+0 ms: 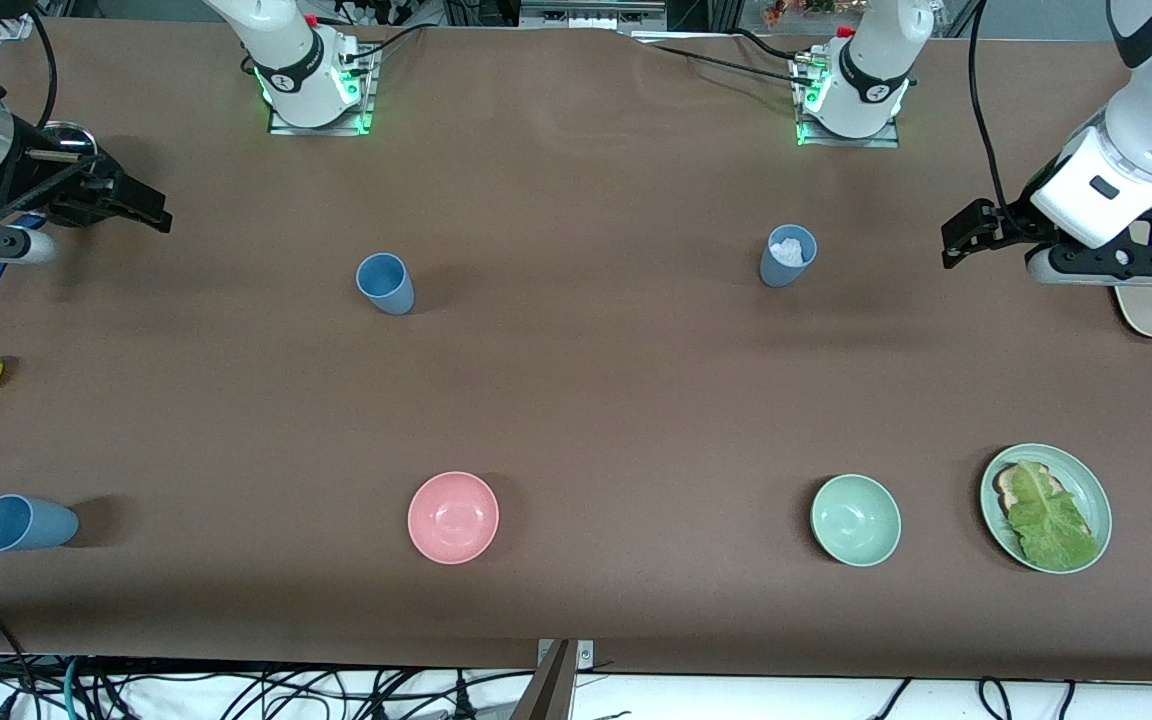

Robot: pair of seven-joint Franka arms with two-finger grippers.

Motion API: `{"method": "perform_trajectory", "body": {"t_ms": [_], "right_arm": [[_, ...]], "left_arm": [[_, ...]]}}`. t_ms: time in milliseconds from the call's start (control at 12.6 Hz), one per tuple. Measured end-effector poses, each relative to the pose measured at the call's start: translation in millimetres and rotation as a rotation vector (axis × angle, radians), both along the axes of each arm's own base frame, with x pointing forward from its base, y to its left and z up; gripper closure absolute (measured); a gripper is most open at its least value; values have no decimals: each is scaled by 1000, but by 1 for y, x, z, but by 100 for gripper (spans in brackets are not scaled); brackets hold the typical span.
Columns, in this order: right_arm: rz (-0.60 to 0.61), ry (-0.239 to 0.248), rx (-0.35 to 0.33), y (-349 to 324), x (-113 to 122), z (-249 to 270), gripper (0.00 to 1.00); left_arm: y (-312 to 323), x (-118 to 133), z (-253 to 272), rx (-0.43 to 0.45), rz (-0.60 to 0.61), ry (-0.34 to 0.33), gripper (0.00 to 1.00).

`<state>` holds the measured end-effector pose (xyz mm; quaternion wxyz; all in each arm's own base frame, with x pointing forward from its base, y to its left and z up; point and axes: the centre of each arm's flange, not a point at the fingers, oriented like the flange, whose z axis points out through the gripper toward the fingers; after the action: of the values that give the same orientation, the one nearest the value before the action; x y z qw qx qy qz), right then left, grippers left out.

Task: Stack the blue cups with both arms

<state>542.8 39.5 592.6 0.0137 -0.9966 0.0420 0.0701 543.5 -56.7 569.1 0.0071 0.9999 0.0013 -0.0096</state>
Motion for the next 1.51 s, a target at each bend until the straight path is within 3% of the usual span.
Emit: {"method": "perform_trajectory", "body": {"t_ms": [1513], "right_arm": [[2,8,-1,1,-1,-1,0]], "left_arm": [[0,2,7,-1,-1,-4,0]]}}
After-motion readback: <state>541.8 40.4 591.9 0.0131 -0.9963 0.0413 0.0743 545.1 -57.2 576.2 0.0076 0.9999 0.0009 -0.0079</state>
